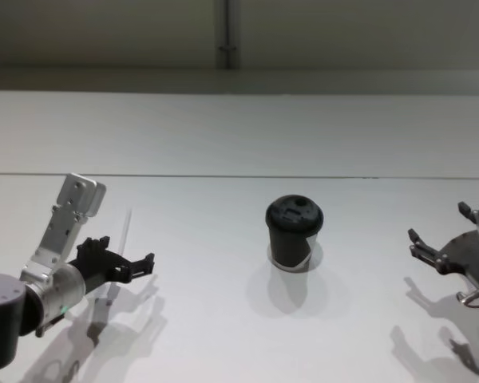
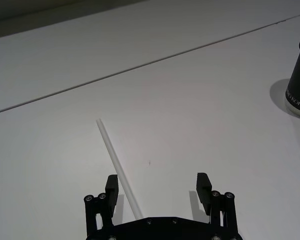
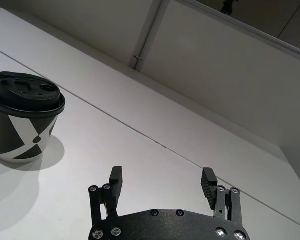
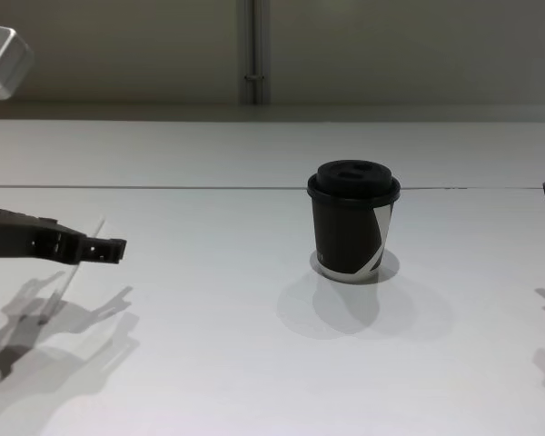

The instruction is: Pick up the straw with one hand, pass it to the other hand, and insert it into the cup.

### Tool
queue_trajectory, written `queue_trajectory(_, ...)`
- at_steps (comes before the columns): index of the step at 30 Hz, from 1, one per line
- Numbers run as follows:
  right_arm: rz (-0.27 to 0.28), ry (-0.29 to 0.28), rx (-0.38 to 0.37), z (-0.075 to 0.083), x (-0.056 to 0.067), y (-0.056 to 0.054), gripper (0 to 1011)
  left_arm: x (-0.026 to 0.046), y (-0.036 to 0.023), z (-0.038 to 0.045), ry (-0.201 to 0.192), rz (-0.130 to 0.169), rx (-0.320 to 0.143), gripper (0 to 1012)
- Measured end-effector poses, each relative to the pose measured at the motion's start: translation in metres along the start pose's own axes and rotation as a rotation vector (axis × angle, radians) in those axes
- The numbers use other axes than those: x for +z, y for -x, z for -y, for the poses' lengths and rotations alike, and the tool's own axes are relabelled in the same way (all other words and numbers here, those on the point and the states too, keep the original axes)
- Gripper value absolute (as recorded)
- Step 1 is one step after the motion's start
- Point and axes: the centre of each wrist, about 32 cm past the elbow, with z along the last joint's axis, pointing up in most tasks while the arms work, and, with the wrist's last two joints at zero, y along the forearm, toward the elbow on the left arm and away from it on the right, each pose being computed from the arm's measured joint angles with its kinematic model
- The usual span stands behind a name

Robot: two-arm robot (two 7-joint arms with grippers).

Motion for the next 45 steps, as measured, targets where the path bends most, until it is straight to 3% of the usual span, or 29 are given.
queue_trajectory(11,0.0,0.0,0.0,0.0,0.0,0.0,1001,0.0057,-0.0028,0.0143,-0.076,-0.053,0.037,1001)
queue_trajectory(22,0.0,0.0,0.0,0.0,0.0,0.0,1001,0.0067,-0.0077,0.0241,-0.139,-0.101,0.064,1002)
queue_trajectory(32,0.0,0.0,0.0,0.0,0.0,0.0,1001,0.0086,-0.0101,0.027,-0.166,-0.143,0.067,1002)
queue_trajectory(45,0.0,0.0,0.0,0.0,0.0,0.0,1001,0.0093,-0.0113,0.0281,-0.193,-0.173,0.058,1001)
